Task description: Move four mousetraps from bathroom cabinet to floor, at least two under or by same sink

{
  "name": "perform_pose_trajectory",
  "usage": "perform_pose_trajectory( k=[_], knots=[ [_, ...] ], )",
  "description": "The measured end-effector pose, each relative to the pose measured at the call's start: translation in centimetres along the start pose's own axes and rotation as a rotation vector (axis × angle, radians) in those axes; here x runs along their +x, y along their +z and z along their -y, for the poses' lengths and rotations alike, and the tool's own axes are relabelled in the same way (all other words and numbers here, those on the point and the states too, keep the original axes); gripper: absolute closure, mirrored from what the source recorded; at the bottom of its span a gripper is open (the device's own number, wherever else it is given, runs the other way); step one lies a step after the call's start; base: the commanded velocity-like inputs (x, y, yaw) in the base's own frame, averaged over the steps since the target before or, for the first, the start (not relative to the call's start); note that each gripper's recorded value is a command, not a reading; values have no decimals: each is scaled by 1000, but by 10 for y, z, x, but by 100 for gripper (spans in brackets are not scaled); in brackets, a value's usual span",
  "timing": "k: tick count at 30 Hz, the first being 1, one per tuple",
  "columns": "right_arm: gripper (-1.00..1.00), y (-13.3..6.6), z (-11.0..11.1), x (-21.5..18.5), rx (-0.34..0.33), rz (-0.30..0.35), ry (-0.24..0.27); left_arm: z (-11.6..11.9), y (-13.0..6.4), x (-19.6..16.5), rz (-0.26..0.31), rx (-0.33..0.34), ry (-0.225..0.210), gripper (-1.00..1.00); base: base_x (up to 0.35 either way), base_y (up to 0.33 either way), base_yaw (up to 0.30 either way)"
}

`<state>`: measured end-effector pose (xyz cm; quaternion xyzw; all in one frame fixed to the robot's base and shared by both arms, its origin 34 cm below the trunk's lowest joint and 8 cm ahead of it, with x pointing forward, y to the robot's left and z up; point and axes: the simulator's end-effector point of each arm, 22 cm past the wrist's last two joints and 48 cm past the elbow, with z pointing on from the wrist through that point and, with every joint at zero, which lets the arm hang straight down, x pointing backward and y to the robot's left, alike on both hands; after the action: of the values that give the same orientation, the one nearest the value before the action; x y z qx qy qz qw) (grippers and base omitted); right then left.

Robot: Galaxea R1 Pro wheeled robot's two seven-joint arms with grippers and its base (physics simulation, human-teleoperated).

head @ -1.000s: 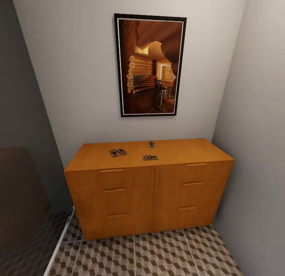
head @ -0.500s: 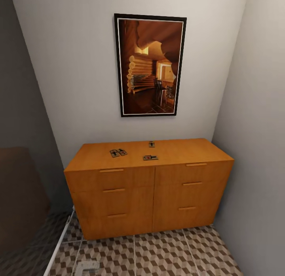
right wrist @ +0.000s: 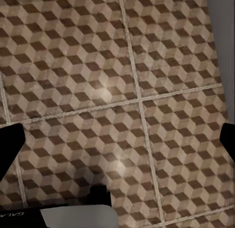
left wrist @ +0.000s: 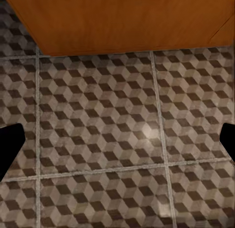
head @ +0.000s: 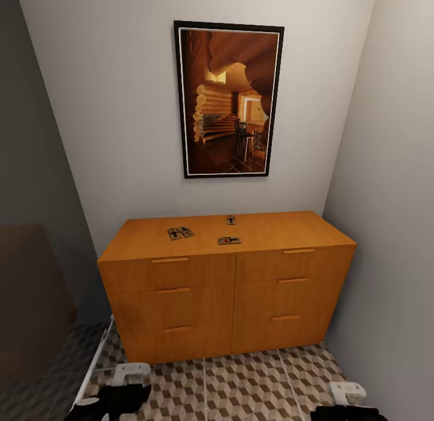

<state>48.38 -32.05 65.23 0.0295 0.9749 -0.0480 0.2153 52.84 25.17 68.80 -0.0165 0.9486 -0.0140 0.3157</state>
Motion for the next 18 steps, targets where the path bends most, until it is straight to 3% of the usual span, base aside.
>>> perform_pose_trajectory(
  k=[9, 15, 18],
  knots=[
    [-100, -34, 23, -41, 38, 76, 10, 0, -18, -38, 83, -1, 6, -100, 0, 0, 0],
    [-100, -49, 27, -78, 45, 142, 14, 1, -22, -64, 120, 1, 7, -100, 0, 0, 0],
    [-100, -59, 28, -108, 46, 183, 22, 3, -25, -93, 164, 3, 8, -100, 0, 0, 0]
  ],
)
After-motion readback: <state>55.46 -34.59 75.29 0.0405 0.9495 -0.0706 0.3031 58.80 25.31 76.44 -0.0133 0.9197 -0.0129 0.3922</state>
